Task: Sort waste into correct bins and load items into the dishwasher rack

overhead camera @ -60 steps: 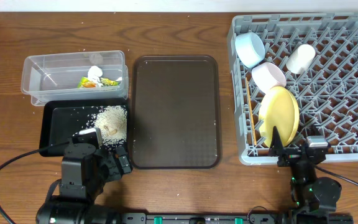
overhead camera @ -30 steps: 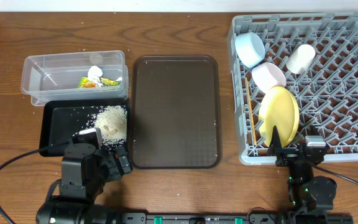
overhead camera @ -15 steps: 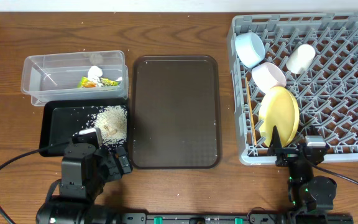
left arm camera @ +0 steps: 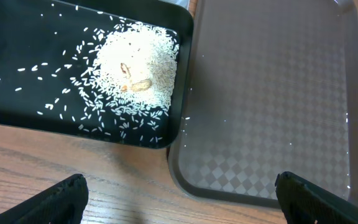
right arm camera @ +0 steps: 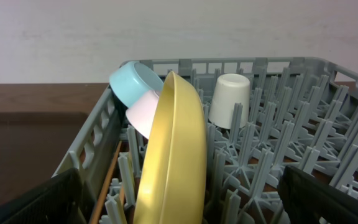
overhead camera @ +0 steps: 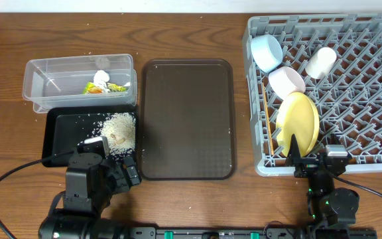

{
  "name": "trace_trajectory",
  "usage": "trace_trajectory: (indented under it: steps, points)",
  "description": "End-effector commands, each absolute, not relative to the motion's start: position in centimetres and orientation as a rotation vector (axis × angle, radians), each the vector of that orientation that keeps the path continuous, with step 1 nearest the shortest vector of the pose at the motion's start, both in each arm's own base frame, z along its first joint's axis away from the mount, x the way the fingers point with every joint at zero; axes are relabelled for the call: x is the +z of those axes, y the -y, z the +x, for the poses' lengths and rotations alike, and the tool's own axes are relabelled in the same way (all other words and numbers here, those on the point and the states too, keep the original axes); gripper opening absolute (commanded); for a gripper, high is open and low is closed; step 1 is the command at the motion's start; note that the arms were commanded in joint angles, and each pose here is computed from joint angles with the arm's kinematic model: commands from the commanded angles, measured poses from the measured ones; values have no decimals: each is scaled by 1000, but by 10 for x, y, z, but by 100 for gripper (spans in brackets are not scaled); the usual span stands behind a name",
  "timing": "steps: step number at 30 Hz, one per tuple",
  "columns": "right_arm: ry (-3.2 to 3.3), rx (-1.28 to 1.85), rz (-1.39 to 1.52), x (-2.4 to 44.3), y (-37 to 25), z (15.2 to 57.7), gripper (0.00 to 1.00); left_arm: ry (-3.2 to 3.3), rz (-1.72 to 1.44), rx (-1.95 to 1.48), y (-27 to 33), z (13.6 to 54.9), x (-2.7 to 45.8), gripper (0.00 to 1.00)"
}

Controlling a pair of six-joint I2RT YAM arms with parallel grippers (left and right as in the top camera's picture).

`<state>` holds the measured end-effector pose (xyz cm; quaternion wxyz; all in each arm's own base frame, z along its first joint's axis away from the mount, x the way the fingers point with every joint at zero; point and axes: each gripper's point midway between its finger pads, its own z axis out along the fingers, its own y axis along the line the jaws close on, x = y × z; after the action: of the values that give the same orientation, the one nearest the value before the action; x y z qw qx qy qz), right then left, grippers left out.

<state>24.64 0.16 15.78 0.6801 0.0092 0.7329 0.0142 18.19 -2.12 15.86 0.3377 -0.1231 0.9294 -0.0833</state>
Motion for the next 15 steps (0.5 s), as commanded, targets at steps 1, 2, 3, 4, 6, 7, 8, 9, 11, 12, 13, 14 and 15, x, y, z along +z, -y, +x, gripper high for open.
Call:
trace_trajectory:
  steps: [1, 2, 3, 4, 6, 7, 8, 9, 11, 12, 13, 14, 15]
  points:
    - [-1645, 35, 22, 157, -3, 246, 99, -2426, -337, -204, 19, 181, 156, 98]
    - [-1644, 35, 22, 157, -3, 246, 99, -2428, -337, -203, 19, 181, 156, 98]
    - [-1644, 35, 22, 157, -3, 246, 99, -2430, -330, -200, 19, 181, 156, 98]
    - [-1645, 35, 22, 157, -3, 246, 99, -2427, -314, -196, 19, 180, 156, 98]
    - [-1645, 35, 22, 157, -3, 246, 99, -2402, -301, -194, 18, 181, 159, 98]
    - [-1645, 35, 22, 157, -3, 246, 99, -2379, -286, -192, 18, 183, 161, 98]
    - [-1645, 35, 22, 157, -3, 246, 99, -2350, -259, -190, 18, 185, 164, 98]
    - [-1645, 35, 21, 157, -3, 246, 99, -2317, -225, -184, 18, 188, 167, 98]
    - [-1645, 35, 21, 157, -3, 246, 99, -2238, -161, -172, 19, 196, 172, 98]
    - [-1645, 35, 22, 157, -3, 246, 99, -2201, -146, -168, 18, 199, 174, 98]
    - [-1644, 35, 22, 157, -3, 246, 99, -2169, -140, -166, 18, 202, 173, 98]
    - [-1644, 36, 21, 157, -3, 246, 99, -2138, -142, -165, 17, 204, 172, 98]
    - [-1645, 35, 21, 157, -3, 246, 99, -2107, -147, -165, 16, 206, 171, 98]
